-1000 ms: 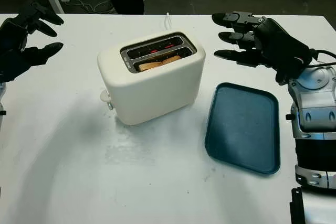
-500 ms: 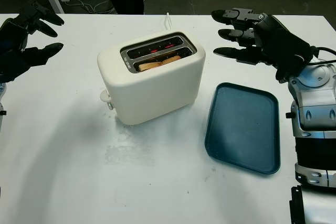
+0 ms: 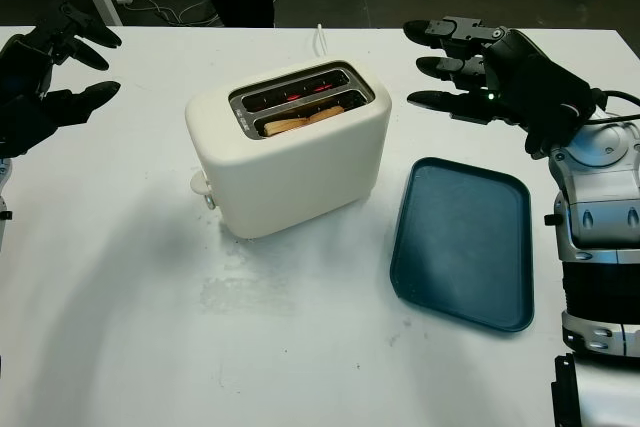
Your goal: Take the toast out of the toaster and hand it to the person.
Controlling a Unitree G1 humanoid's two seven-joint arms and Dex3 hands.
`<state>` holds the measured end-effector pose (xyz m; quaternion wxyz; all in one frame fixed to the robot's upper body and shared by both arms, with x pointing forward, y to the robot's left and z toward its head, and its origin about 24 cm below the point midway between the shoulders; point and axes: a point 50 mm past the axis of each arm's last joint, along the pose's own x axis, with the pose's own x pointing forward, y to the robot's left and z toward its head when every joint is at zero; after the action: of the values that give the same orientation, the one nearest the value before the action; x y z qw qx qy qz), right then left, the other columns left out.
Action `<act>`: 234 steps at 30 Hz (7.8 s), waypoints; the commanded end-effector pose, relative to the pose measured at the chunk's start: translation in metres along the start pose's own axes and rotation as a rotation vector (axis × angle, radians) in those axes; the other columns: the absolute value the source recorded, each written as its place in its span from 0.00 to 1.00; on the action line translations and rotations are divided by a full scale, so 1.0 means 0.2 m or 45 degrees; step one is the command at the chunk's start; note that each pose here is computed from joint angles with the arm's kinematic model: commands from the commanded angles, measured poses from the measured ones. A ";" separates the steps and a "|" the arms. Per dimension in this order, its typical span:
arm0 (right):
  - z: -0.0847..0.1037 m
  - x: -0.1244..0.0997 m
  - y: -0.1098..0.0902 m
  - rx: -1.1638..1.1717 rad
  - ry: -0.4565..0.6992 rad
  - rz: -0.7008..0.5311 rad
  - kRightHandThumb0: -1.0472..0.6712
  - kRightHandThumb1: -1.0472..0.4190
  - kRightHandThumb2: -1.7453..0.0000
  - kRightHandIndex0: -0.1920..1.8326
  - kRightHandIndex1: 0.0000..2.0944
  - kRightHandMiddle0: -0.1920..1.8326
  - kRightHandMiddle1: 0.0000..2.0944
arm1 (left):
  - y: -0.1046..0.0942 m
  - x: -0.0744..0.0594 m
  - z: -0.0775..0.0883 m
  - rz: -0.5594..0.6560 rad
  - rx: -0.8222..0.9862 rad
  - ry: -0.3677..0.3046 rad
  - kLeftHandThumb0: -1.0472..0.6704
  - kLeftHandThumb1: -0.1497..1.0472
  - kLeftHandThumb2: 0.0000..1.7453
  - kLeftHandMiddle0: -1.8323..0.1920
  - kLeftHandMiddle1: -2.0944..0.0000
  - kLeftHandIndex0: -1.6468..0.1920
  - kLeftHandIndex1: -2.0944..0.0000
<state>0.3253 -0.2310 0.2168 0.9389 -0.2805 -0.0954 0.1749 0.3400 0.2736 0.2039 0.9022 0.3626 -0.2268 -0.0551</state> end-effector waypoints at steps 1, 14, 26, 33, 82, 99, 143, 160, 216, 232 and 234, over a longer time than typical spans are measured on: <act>0.03 0.00 -0.01 -0.015 -0.016 -0.011 0.36 0.09 1.00 0.32 0.00 0.30 0.00 | 0.01 0.00 0.00 0.011 0.013 -0.006 0.00 0.89 0.25 0.91 0.20 0.90 0.28; 0.03 0.00 -0.01 -0.021 -0.017 -0.005 0.36 0.09 1.00 0.31 0.00 0.30 0.00 | 0.01 0.00 0.00 0.013 0.002 0.005 0.00 0.89 0.25 0.91 0.19 0.90 0.28; 0.03 0.00 -0.01 -0.037 -0.012 -0.007 0.34 0.09 1.00 0.32 0.00 0.30 0.00 | 0.01 0.00 0.00 0.010 -0.008 -0.005 0.00 0.89 0.24 0.91 0.20 0.90 0.28; 0.03 0.00 -0.01 -0.036 -0.013 -0.005 0.35 0.09 1.00 0.32 0.00 0.31 0.00 | 0.01 0.00 0.00 0.010 -0.005 -0.016 0.00 0.89 0.25 0.91 0.20 0.90 0.29; 0.03 0.00 -0.02 -0.017 -0.016 -0.002 0.35 0.09 1.00 0.31 0.00 0.30 0.00 | 0.01 0.01 0.01 0.000 -0.017 -0.011 0.00 0.89 0.24 0.91 0.22 0.90 0.30; 0.03 0.00 -0.01 -0.022 -0.008 -0.005 0.34 0.09 1.00 0.32 0.00 0.31 0.00 | 0.01 0.00 0.00 0.007 -0.026 -0.026 0.00 0.89 0.24 0.91 0.21 0.90 0.30; 0.03 0.01 -0.01 -0.029 -0.015 0.002 0.33 0.09 1.00 0.32 0.00 0.31 0.00 | 0.00 0.01 0.01 0.002 -0.027 -0.019 0.00 0.89 0.24 0.91 0.22 0.90 0.30; 0.03 0.01 -0.01 -0.034 -0.023 -0.001 0.32 0.09 1.00 0.33 0.01 0.32 0.00 | 0.00 0.00 0.01 0.007 -0.025 -0.026 0.00 0.89 0.24 0.91 0.22 0.90 0.30; 0.03 0.02 -0.01 -0.025 -0.028 0.009 0.31 0.10 1.00 0.32 0.00 0.31 0.00 | 0.01 0.01 0.02 0.007 -0.004 -0.010 0.00 0.89 0.24 0.91 0.21 0.90 0.29; 0.02 0.02 -0.01 -0.017 -0.019 0.002 0.30 0.10 1.00 0.33 0.00 0.31 0.00 | 0.00 0.01 0.01 0.008 -0.022 -0.031 0.00 0.89 0.23 0.91 0.22 0.90 0.30; 0.02 0.02 -0.01 -0.027 -0.018 0.005 0.32 0.10 1.00 0.33 0.00 0.31 0.00 | 0.00 0.01 0.01 0.007 -0.029 -0.022 0.00 0.89 0.23 0.91 0.22 0.90 0.30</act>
<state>0.3278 -0.2304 0.2179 0.9377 -0.2842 -0.0941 0.1761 0.3398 0.2732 0.2040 0.9036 0.3574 -0.2290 -0.0583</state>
